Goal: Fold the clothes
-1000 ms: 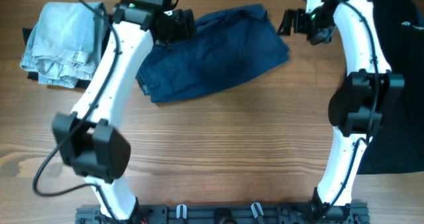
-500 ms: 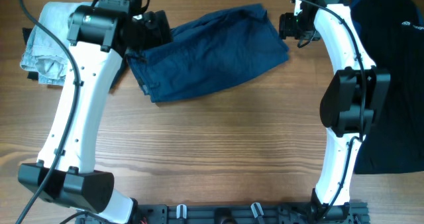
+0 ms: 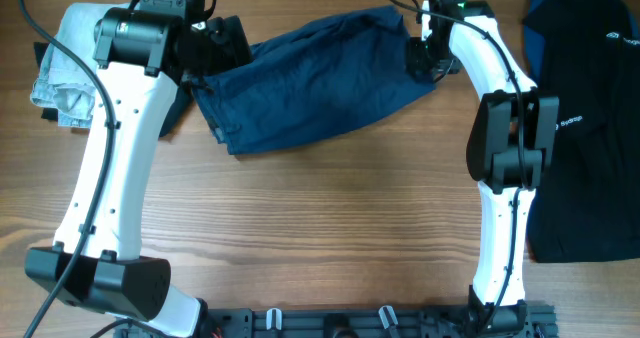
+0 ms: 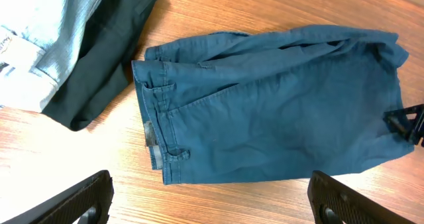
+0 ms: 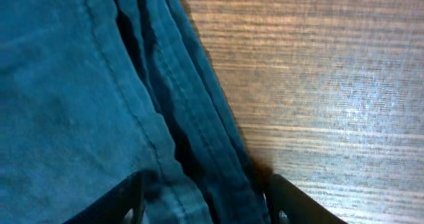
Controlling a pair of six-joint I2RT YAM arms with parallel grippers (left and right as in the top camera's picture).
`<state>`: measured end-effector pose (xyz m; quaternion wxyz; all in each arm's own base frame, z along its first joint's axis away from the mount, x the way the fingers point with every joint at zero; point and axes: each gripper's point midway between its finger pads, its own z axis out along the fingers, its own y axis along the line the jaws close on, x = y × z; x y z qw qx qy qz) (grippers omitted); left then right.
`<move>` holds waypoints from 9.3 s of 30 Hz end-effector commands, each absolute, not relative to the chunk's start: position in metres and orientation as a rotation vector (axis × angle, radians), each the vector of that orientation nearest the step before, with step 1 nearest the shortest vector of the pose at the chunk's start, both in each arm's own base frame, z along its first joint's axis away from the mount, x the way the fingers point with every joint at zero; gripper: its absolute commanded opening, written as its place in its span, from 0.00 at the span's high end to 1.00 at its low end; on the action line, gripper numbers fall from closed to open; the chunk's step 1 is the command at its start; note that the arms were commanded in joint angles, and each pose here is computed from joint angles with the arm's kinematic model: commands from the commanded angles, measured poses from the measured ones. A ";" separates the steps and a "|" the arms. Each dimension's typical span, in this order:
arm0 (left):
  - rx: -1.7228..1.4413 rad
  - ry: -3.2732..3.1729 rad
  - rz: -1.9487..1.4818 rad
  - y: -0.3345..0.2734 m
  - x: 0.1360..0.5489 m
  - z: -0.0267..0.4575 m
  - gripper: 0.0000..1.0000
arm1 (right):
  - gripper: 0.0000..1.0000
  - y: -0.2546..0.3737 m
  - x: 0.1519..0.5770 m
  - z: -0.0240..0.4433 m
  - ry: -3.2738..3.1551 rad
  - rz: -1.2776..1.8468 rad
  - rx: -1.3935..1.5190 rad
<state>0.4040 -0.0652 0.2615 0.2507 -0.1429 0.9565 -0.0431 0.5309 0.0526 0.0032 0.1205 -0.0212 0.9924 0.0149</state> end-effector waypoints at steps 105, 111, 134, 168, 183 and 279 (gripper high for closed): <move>-0.316 3.011 -0.172 -0.157 0.460 0.010 0.44 | 0.96 -0.023 0.491 -0.040 3.064 0.437 0.222; -0.315 3.013 -0.178 -0.158 0.459 0.010 0.44 | 0.96 -0.076 0.485 -0.018 2.994 0.529 0.391; -0.226 3.010 -0.243 -0.190 0.454 0.012 0.43 | 0.96 0.076 0.481 0.087 2.902 0.704 -0.141; -0.333 2.949 -0.261 -0.152 0.457 0.070 0.22 | 0.96 0.249 0.438 0.228 2.521 0.938 -0.586; -0.370 2.736 -0.367 -0.118 0.458 0.176 0.09 | 0.96 0.261 0.449 0.189 2.583 0.955 -0.568; -0.229 2.502 -1.407 -0.164 0.512 0.165 0.96 | 0.00 0.124 0.494 0.256 2.488 0.472 -0.145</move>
